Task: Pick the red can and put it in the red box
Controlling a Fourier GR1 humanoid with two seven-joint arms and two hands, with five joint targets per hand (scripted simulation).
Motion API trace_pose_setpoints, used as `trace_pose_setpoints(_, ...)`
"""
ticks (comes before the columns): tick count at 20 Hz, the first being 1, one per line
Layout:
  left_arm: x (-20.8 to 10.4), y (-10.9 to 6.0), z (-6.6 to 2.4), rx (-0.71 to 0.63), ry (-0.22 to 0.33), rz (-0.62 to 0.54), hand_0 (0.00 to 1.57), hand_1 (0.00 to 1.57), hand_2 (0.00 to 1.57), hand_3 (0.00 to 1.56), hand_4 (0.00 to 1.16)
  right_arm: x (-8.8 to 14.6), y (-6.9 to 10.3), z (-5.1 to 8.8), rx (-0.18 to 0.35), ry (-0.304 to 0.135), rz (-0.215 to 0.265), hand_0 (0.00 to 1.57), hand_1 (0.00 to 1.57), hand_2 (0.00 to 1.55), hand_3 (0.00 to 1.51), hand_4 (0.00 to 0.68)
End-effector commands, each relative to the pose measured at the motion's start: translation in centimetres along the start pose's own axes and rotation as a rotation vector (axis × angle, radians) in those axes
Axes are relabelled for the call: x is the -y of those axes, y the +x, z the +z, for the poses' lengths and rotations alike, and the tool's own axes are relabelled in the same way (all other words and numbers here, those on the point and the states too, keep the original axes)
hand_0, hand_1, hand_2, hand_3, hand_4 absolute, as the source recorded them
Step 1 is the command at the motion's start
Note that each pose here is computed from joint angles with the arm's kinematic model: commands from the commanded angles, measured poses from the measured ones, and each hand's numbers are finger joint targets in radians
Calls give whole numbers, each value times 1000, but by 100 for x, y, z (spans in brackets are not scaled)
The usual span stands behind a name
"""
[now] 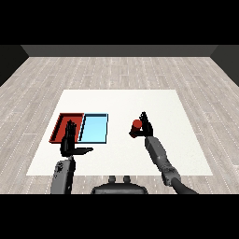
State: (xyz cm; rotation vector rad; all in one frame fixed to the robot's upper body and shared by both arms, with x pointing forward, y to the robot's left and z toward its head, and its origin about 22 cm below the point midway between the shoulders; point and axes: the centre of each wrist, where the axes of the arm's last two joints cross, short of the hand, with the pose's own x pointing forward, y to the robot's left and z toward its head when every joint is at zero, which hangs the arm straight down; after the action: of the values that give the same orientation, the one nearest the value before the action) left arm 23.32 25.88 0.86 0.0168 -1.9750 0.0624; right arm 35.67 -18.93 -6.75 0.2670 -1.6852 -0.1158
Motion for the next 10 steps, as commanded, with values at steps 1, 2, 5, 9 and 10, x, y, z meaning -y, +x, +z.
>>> trace_pose_setpoints(1, 267, 147, 52, 5, 0, 16, 0, 0, 0, 0, 0, 73, 81, -111, -14, 13, 20, 0, 0, 0, 0, 0)
trace_pose_setpoints(2, 102, 24, -74, 12, -4, -13, 0, 0, 0, 0, 0, 140, -63, 32, 3, 9, 1, 0, 0, 0, 0, 0)
trace_pose_setpoints(5, 84, 51, -87, 4, -1, -3, 0, 0, 0, 0, 0, 34, 20, -154, -13, -6, 8, 0, 0, 0, 0, 0)
trace_pose_setpoints(9, -60, -71, 51, 0, 13, -3, 0, 0, 0, 0, 0, -80, -57, -28, -22, 4, -9, 0, 0, 0, 0, 0)
trace_pose_setpoints(10, 110, 117, -50, 5, 12, -12, 0, 0, 0, 0, 0, -216, -23, -195, -20, 7, 8, 0, 0, 0, 0, 0)
